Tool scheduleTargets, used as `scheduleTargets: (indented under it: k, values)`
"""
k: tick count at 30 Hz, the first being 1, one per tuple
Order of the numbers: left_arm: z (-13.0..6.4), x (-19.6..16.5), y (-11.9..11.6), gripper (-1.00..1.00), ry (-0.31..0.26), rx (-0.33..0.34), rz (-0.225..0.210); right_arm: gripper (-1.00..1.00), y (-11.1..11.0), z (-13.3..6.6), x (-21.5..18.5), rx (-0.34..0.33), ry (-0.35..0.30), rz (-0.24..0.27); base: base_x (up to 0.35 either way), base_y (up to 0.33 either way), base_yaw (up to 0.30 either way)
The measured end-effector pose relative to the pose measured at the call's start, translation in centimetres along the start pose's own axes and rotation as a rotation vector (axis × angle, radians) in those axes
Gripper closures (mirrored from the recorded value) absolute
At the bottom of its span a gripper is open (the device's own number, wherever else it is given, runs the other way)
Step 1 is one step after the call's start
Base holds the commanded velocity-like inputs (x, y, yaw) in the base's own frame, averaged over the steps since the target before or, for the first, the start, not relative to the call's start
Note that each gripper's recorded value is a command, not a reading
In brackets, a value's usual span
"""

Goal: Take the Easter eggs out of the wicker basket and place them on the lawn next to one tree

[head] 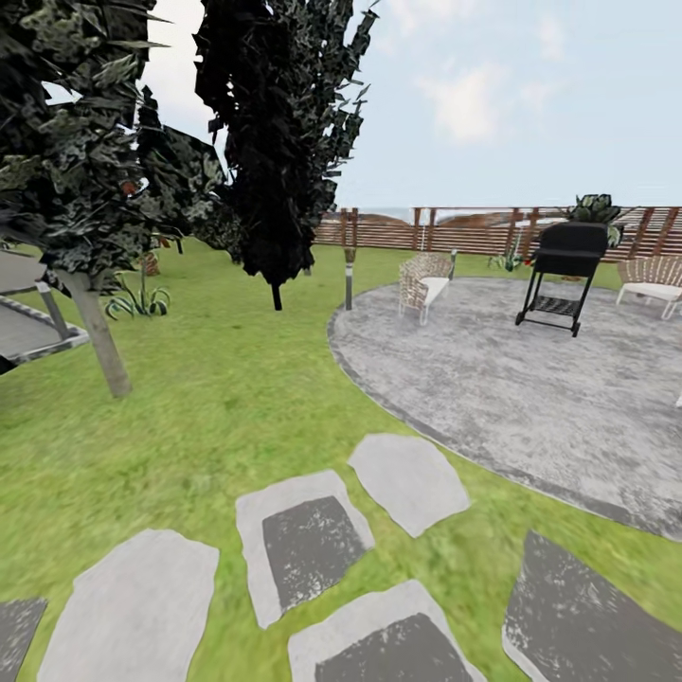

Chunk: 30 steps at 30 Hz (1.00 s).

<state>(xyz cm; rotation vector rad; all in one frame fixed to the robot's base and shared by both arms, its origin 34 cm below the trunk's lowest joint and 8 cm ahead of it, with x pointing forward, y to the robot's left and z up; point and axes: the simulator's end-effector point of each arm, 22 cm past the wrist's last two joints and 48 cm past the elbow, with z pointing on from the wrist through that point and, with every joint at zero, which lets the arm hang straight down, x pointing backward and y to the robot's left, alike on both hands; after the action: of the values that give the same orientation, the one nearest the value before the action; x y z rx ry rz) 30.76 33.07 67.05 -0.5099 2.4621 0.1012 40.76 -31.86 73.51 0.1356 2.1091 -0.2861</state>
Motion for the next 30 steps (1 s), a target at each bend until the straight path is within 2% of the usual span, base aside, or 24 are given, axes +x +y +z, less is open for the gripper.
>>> scheduleTargets:
  k: [11, 30]
  values:
    - [0.01, 0.00, -0.05, -1.00, 0.001, 0.002, 0.003, -1.00, -0.26, 0.04, -0.03, 0.005, -0.001, 0.001, 0.328, 0.000, -0.046]
    - [0.02, -0.25, -0.14, -1.00, -0.006, 0.004, 0.001, -1.00, -0.28, 0.07, -0.27, 0.005, -0.007, 0.001, 0.328, 0.000, -0.239]
